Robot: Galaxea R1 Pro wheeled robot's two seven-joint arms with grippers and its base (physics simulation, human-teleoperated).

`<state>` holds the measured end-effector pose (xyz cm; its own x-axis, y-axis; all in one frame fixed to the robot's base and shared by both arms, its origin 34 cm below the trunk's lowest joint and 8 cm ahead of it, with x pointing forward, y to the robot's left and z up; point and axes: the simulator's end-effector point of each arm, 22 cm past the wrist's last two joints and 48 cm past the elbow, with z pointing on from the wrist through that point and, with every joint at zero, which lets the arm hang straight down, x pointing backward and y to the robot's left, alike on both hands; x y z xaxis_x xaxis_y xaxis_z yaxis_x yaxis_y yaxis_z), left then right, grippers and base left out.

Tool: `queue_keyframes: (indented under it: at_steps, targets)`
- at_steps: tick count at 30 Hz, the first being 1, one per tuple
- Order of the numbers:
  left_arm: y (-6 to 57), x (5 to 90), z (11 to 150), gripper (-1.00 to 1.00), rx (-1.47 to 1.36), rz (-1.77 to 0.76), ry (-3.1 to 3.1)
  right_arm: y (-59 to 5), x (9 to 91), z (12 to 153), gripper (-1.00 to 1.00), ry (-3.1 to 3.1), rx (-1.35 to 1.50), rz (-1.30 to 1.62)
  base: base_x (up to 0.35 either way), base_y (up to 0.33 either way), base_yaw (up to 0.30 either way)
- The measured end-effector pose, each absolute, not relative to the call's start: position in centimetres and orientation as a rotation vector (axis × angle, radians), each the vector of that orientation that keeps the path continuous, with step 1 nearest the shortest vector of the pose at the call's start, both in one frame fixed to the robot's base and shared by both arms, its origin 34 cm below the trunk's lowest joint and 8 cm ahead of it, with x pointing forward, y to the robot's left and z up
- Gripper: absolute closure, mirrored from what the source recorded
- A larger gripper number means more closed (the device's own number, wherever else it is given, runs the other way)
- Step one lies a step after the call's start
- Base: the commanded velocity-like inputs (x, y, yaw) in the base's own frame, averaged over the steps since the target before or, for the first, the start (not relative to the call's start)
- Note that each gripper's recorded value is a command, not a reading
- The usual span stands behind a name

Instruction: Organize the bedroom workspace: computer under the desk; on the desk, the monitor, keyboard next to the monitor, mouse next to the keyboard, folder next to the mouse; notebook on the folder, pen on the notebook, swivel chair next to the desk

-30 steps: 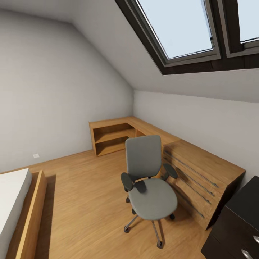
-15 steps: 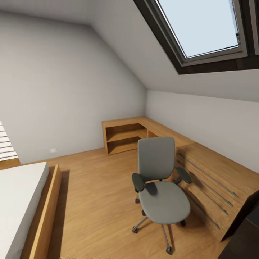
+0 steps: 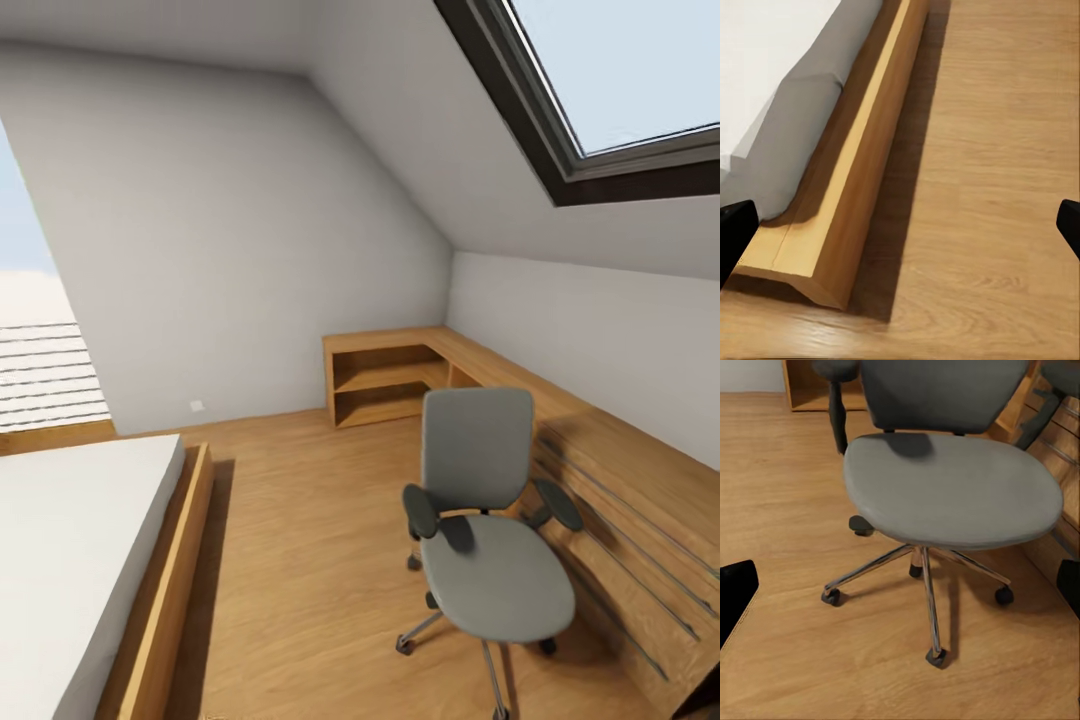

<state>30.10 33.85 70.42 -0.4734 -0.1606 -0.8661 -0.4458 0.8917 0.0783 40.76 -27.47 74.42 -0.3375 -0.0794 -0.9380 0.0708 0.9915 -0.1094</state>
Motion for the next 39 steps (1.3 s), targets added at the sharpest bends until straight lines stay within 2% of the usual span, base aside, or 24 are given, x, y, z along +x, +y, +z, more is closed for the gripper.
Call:
queue_keyframes:
  at_steps: [13, 29, 39]
  targets:
    - [33.74, 30.07, 70.40, -1.00, -0.438, 0.360, 2.063, -27.61, 40.67, 74.40, -1.00, 1.910, -0.008, -0.154, 0.272, 0.000, 0.243]
    - [33.73, 30.09, 70.39, -1.00, -0.438, 0.360, 2.064, -27.49, 40.64, 74.37, -1.00, 1.911, -0.007, -0.153, 0.322, 0.003, 0.013]
    - [33.74, 30.08, 70.40, -1.00, -0.438, 0.360, 2.063, -27.39, 40.61, 74.35, -1.00, 1.912, -0.006, -0.152, 0.323, 0.136, 0.033]
